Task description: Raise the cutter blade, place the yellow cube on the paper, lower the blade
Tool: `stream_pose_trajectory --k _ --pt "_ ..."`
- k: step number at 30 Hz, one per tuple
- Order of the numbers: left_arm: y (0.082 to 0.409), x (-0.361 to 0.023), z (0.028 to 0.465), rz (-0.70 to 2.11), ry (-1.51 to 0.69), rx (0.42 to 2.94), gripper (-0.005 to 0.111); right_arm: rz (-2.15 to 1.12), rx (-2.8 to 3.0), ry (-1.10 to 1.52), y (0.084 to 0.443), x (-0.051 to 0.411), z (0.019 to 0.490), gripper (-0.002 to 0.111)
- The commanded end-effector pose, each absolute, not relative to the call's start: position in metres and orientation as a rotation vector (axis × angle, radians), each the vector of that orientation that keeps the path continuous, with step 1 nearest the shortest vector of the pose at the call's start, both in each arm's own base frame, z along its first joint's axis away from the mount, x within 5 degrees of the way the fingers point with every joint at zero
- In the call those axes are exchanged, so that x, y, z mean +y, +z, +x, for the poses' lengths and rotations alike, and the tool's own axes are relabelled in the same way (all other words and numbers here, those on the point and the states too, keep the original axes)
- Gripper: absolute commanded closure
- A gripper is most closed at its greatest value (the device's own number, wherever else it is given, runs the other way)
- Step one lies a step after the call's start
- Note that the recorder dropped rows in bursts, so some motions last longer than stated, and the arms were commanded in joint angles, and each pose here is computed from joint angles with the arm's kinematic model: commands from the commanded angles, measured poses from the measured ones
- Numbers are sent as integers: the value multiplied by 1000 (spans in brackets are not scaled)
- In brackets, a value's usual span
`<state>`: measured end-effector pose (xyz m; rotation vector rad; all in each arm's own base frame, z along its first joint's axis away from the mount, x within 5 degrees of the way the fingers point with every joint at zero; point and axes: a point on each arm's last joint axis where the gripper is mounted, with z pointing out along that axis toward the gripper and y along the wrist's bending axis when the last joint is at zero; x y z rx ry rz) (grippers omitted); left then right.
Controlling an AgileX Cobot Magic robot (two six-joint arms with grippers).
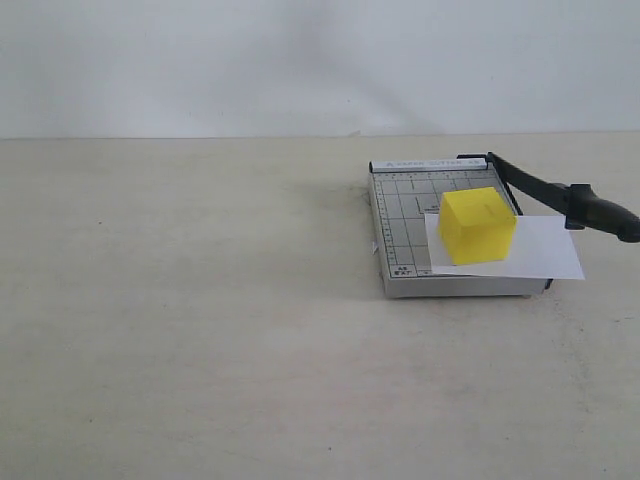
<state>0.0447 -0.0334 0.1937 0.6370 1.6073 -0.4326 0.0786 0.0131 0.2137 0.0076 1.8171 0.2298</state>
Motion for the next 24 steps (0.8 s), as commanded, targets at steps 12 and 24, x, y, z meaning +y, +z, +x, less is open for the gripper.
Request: stream_pose_trajectory --k 12,24 --pt "186 -14 52 306 -178 1762 102 4 1807 222 213 13 79 108" --pt "186 -8 54 202 -81 1775 102 4 1807 222 213 13 79 108"
